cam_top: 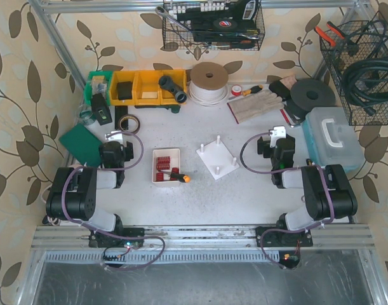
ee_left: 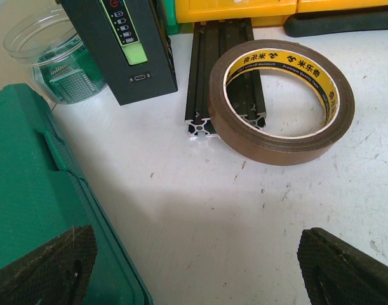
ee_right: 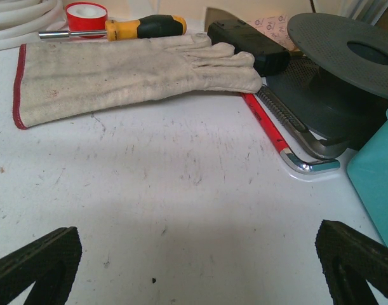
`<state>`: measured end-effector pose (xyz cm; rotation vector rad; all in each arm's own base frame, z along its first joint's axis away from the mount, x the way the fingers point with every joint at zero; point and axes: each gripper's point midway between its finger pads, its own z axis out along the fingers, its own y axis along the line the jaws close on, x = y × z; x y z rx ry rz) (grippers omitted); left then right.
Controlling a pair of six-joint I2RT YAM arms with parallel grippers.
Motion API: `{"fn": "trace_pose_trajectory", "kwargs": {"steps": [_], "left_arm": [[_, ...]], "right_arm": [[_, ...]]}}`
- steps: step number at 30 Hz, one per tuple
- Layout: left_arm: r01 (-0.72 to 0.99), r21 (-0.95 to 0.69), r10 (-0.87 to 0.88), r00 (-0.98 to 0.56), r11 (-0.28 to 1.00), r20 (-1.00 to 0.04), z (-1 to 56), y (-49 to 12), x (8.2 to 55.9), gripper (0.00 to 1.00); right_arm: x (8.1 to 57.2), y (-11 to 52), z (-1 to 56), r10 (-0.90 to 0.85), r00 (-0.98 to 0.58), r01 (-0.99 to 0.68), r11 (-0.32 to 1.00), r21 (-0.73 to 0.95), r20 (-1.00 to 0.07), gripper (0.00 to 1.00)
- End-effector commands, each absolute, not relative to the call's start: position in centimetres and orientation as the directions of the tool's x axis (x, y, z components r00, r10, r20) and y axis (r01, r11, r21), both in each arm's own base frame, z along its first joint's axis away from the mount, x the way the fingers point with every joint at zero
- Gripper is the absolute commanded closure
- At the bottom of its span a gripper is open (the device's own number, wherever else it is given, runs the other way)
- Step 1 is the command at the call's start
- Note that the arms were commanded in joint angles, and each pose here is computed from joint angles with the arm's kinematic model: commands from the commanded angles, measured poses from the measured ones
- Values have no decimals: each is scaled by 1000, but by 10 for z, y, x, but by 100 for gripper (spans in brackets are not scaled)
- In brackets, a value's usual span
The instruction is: Install the large spring
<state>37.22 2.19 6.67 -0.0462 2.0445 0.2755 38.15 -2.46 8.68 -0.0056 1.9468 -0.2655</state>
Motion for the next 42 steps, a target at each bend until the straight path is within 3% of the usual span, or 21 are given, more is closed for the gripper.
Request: {"fn": "trace_pose_trajectory", "kwargs": {"steps": [1,13,20,25,33,37,41,42], "left_arm": [[-166,178,90,-434,970,-896,78,23,375,11],[-204,196,107,-381,959,-918,88,24,367,11],[-224,216,102,-429,950,-898,104,28,373,11],[-309,271,40,-589,912,-807,105,46,369,11],[-612,169,-270,-558,773,-785,159,75,335,11],[-678,187,-390,-601,711,-698,187,77,312,11],[-550,74,-404,-690,832,-600,205,43,309,11],[-497,21,-393,-712,868,-582,209,30,307,11]], "right_arm": [[387,-23,95,-115,-361,116,979,-167,-926,0],[387,-23,96,-116,-360,115,979,-168,-926,0],[386,-21,97,-124,-355,115,978,-175,-927,0],[387,-16,100,-142,-354,93,978,-186,-924,0],[379,-6,148,-185,-353,107,966,-236,-917,0],[369,12,187,-106,-407,84,985,-153,-907,0],[347,16,209,97,-522,137,990,29,-847,0],[338,8,204,200,-550,227,970,85,-811,0]]}}
